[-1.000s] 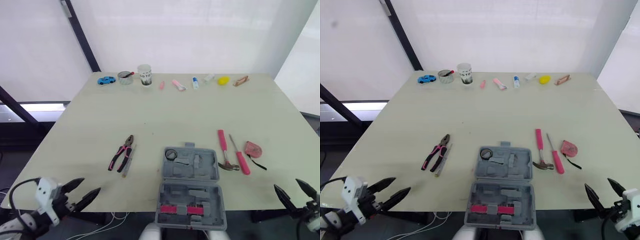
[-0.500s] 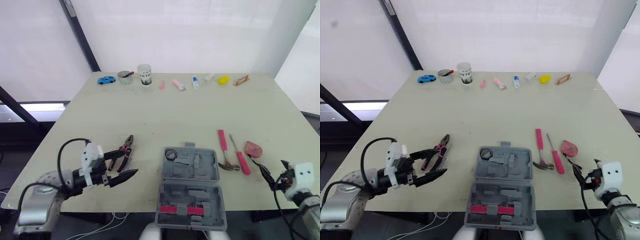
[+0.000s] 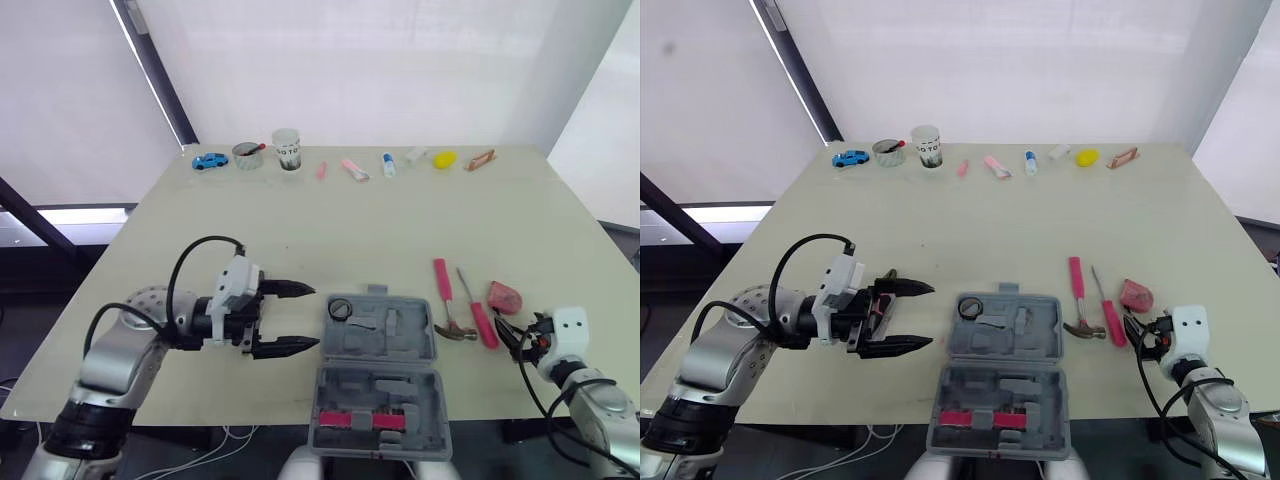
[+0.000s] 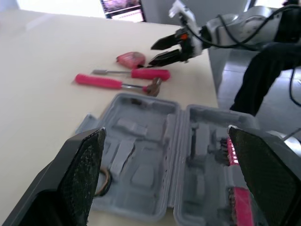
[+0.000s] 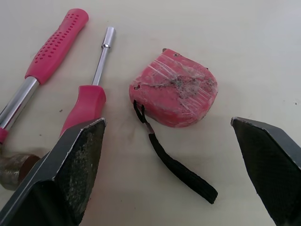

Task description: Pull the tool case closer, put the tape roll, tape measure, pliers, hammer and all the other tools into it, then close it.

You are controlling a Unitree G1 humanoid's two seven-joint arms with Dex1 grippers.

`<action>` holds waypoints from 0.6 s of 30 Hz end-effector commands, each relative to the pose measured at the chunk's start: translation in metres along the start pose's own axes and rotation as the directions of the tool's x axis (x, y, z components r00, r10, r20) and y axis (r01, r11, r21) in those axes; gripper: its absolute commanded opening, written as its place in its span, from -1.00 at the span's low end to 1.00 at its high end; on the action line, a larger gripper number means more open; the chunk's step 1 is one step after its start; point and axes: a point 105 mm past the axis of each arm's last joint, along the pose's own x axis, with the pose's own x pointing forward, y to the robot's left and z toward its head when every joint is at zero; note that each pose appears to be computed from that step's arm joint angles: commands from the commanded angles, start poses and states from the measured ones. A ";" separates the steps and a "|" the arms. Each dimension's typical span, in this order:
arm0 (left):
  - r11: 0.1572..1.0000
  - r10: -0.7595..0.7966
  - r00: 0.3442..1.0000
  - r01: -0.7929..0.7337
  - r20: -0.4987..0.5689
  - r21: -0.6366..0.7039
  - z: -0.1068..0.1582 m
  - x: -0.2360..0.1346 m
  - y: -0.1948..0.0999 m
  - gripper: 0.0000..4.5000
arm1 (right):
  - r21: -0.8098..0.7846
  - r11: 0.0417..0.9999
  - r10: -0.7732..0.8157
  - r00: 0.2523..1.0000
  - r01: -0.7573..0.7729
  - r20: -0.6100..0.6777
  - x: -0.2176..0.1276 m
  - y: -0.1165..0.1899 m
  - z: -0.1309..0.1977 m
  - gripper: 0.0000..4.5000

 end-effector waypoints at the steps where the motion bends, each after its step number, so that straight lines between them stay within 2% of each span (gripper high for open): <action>1: 0.996 -0.049 0.999 0.048 0.016 0.074 0.014 0.008 -0.001 0.97 | -0.006 1.000 -0.009 1.000 0.009 0.018 0.004 -0.001 0.004 1.00; 18: 0.989 -0.085 0.996 0.083 0.013 0.122 0.018 0.016 0.004 0.97 | 0.016 0.998 0.058 0.998 -0.058 -0.010 0.009 0.007 -0.005 1.00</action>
